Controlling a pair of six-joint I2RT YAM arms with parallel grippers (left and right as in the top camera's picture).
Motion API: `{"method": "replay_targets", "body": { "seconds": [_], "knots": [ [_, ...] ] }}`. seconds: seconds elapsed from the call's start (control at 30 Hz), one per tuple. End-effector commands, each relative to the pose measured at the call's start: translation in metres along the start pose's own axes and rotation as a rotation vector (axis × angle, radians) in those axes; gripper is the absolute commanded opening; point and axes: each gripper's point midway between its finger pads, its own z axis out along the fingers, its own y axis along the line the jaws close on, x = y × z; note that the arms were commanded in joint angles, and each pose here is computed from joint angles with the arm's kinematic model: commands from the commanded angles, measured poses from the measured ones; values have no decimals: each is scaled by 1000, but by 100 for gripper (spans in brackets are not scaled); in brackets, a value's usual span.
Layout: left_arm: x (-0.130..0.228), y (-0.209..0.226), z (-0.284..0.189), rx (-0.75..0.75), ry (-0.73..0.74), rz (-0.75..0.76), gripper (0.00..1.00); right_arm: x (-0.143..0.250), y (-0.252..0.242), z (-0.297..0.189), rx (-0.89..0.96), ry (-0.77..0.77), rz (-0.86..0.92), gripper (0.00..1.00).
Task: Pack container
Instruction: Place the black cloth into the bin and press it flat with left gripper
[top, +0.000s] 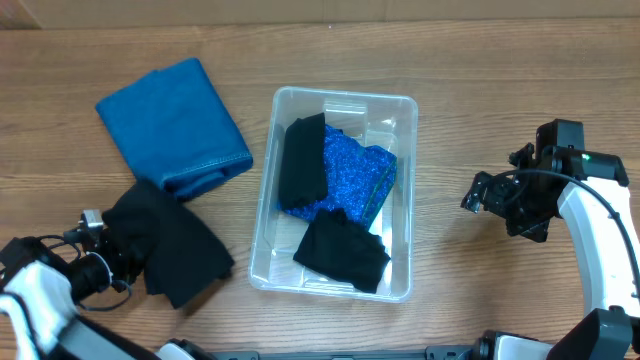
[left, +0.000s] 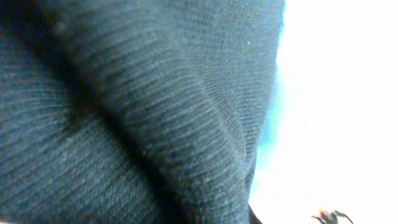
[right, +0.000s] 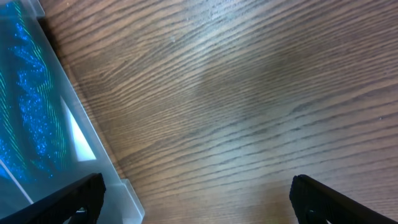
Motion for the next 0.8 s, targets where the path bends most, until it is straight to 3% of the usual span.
{"method": "replay_targets", "body": {
  "seconds": [0.0,0.1,0.2,0.3,0.37,0.47,0.5,0.57,0.73,0.77],
  "knots": [
    [7,-106,-44,270,-118,233,4,-6,1,-4,-4,-22,2,100],
    [16,-181,-79,297,-203,441,4,-6,1,-4,-4,-23,2,100],
    [33,-241,-83,341,-166,608,4,-6,1,-4,-4,-24,1,100],
    [77,-296,-42,399,3,843,4,-6,1,-4,-4,-23,2,100],
    [119,-308,-2,447,181,969,4,-6,1,-4,-4,-23,2,100],
    [186,-283,63,462,491,1172,4,-6,1,-4,-4,-22,2,100],
    [192,-263,83,382,545,1214,4,-6,1,-4,-4,-22,2,100],
    [188,-212,117,116,609,1343,4,-6,1,-4,-4,-23,2,100],
    [168,-162,127,-186,672,1751,4,-6,1,-4,-4,-23,2,100],
    [175,-161,126,-156,707,1821,4,-6,1,-4,-4,-22,2,100]
  ]
}}
